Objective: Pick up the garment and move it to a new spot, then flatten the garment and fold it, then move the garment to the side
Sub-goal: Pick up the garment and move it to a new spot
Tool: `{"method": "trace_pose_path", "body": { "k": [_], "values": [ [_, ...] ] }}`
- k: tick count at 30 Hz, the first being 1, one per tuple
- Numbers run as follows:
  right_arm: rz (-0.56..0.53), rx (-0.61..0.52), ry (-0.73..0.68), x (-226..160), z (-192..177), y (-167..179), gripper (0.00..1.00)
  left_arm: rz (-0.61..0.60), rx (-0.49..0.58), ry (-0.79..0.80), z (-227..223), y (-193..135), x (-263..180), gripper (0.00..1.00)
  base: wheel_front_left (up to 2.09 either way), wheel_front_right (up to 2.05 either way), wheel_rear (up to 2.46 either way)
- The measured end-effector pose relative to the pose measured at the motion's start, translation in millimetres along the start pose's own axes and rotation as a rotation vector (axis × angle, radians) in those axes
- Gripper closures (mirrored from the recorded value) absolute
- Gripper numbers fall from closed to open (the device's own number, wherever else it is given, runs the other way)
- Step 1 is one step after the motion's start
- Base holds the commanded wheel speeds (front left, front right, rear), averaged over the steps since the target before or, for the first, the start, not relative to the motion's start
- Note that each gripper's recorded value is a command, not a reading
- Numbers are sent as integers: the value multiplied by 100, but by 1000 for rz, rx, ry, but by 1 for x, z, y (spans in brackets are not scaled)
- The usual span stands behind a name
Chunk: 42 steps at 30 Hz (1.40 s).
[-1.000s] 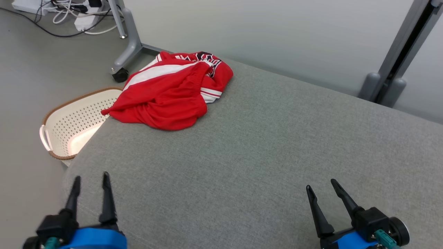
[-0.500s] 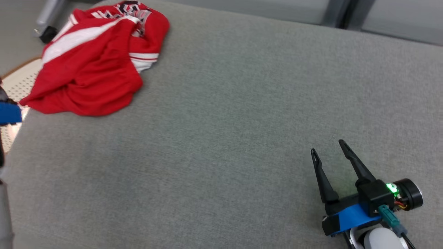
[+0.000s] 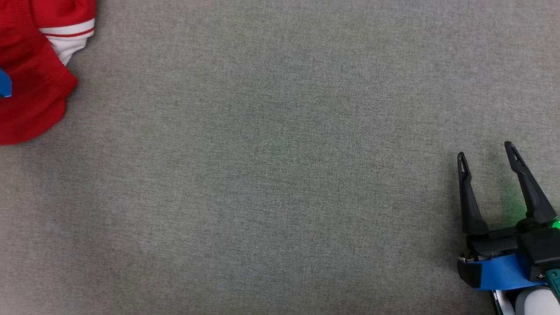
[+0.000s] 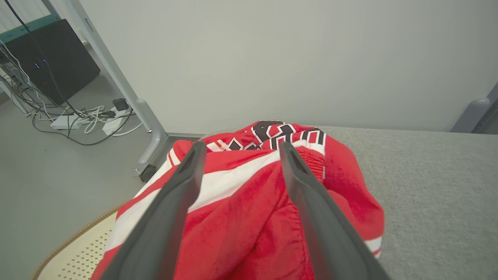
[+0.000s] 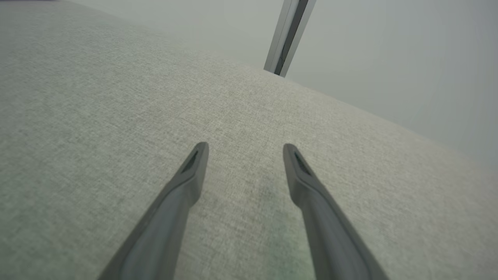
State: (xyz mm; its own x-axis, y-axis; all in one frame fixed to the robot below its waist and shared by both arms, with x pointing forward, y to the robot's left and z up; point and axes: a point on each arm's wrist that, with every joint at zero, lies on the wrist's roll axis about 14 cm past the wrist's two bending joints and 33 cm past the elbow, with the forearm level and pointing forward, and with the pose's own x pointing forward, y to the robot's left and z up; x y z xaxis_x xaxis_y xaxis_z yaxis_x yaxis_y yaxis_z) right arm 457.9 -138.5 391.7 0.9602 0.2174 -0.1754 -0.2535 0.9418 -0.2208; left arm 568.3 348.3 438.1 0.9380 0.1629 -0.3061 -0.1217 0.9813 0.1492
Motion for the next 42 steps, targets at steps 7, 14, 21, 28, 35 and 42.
{"method": "trace_pose_path", "body": {
  "k": [7,14,21,28,35,42],
  "values": [
    [3,32,15,4,-9,2,0,-26,22,163,-45,-11,24,0,0,0,0],
    [6,42,17,7,-13,4,0,-31,22,262,-68,-10,27,100,0,0,0],
    [7,47,-10,11,-6,5,0,-10,8,236,-62,2,22,100,0,0,0],
    [18,59,-48,12,9,8,0,16,-8,137,-27,19,13,100,0,0,0],
    [6,68,-104,9,31,4,0,-3,13,25,22,26,1,100,0,0,0],
    [-7,91,-155,-2,55,-1,0,-66,65,-157,95,19,-24,100,0,0,0]
  ]
}}
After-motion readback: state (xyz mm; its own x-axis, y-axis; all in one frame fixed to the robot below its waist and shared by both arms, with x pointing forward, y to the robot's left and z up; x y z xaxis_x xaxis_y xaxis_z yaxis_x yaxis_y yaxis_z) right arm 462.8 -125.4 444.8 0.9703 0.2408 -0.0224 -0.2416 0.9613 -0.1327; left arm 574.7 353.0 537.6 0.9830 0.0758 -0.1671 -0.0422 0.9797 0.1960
